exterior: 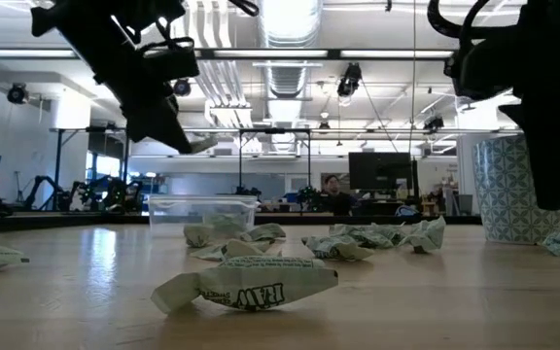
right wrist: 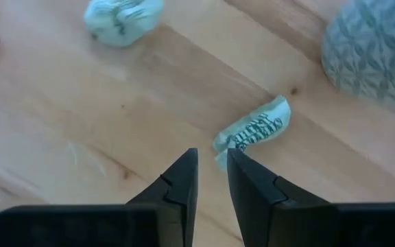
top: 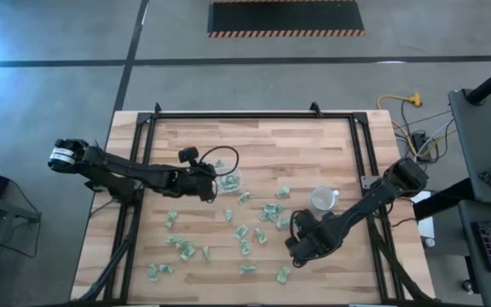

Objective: Pick and place Stevia / Truvia into bins
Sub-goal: Put the stevia packet into the transparent bin

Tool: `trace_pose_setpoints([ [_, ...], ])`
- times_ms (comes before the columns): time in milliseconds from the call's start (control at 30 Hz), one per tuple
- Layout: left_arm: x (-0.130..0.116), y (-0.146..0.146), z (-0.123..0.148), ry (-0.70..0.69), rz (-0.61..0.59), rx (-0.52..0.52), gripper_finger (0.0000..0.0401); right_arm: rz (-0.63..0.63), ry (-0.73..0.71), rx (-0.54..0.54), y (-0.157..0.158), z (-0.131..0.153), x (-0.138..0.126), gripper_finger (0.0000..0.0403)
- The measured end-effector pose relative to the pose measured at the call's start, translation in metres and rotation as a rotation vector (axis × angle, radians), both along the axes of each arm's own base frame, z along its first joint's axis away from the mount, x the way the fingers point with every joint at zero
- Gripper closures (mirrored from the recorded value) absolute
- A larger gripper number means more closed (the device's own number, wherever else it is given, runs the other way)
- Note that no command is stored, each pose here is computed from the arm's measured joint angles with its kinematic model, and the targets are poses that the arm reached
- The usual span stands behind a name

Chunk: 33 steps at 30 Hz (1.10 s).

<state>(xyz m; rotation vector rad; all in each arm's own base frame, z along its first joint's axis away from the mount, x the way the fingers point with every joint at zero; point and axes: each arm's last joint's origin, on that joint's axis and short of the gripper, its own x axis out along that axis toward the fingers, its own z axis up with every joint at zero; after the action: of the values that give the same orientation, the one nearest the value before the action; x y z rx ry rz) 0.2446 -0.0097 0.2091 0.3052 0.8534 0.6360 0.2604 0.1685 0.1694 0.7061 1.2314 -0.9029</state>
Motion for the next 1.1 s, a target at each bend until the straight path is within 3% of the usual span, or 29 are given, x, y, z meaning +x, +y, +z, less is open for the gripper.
trace_pose_setpoints([
  [200, 0.001, 0.0, -0.005, 0.099, -0.179, -0.105, 0.0401, -0.103, -0.012, 0.007, 0.005, 0.0, -0.005, 0.0331],
  [533, 0.001, 0.003, -0.007, 0.169, -0.289, -0.094, 0.0392, -0.176, -0.018, 0.036, 0.018, -0.001, -0.014, 0.0327],
  [933, 0.001, 0.003, -0.006, 0.179, -0.313, -0.073, 0.0225, -0.246, -0.096, -0.059, 0.018, -0.011, -0.011, 0.0274],
  [1100, 0.0, 0.003, -0.005, 0.176, -0.311, -0.07, 0.0185, -0.327, -0.09, -0.061, 0.018, -0.019, -0.009, 0.0245],
])
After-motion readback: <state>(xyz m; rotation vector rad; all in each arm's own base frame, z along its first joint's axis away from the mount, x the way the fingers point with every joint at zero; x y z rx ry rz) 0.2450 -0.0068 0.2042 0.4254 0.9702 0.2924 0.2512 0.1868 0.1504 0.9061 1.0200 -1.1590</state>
